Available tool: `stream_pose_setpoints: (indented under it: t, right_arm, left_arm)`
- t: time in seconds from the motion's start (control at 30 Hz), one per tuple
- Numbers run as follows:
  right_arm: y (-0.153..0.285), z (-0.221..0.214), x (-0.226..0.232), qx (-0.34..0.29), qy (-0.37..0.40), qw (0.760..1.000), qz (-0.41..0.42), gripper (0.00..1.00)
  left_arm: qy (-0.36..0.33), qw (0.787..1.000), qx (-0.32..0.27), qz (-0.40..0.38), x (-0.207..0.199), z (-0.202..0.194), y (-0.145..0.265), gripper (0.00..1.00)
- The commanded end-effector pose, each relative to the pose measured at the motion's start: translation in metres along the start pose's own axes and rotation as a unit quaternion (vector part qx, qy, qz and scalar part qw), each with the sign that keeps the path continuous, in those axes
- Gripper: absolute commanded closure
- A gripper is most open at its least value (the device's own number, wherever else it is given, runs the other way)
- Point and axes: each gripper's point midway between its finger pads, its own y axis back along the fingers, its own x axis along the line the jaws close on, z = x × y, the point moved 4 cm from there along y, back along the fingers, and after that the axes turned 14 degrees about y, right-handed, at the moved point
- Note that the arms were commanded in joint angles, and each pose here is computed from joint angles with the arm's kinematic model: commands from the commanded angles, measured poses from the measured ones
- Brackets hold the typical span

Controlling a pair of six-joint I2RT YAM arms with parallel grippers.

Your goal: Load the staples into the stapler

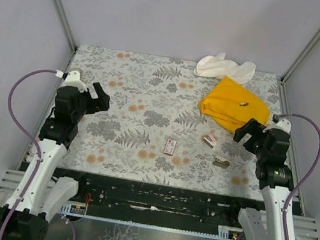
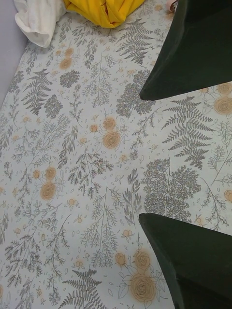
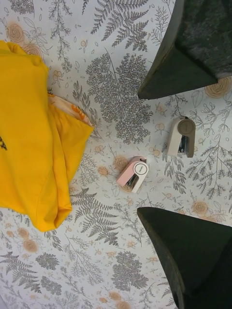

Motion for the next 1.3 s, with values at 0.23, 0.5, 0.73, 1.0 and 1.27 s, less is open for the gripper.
stream_pose_setpoints:
  t: [0.23, 0.5, 0.73, 1.0, 1.27]
  right_arm:
    - [0.016, 0.018, -0.001, -0.035, 0.007, 0.999, -0.006, 0.01]
    - [0.021, 0.012, 0.031, 0.025, 0.008, 0.993, 0.111, 0.01]
    - [0.023, -0.02, 0.044, 0.1, -0.066, 0.982, 0.144, 0.0]
    - [0.014, -0.057, 0.04, 0.179, -0.067, 0.972, 0.135, 0.04]
    - [0.003, -0.075, 0.051, 0.201, -0.069, 0.963, 0.164, 0.08]
  left_arm:
    - [0.009, 1.0, -0.022, -0.003, -0.005, 0.01, 0.001, 0.0]
    - [0.024, 0.999, -0.012, 0.017, -0.013, 0.025, 0.007, 0.0]
    - [0.068, 0.989, 0.111, -0.068, -0.043, -0.023, 0.01, 0.01]
    - [0.024, 0.959, 0.256, -0.118, -0.103, -0.167, 0.024, 0.03]
    - [-0.04, 0.94, 0.317, -0.12, -0.148, -0.243, 0.017, 0.17]
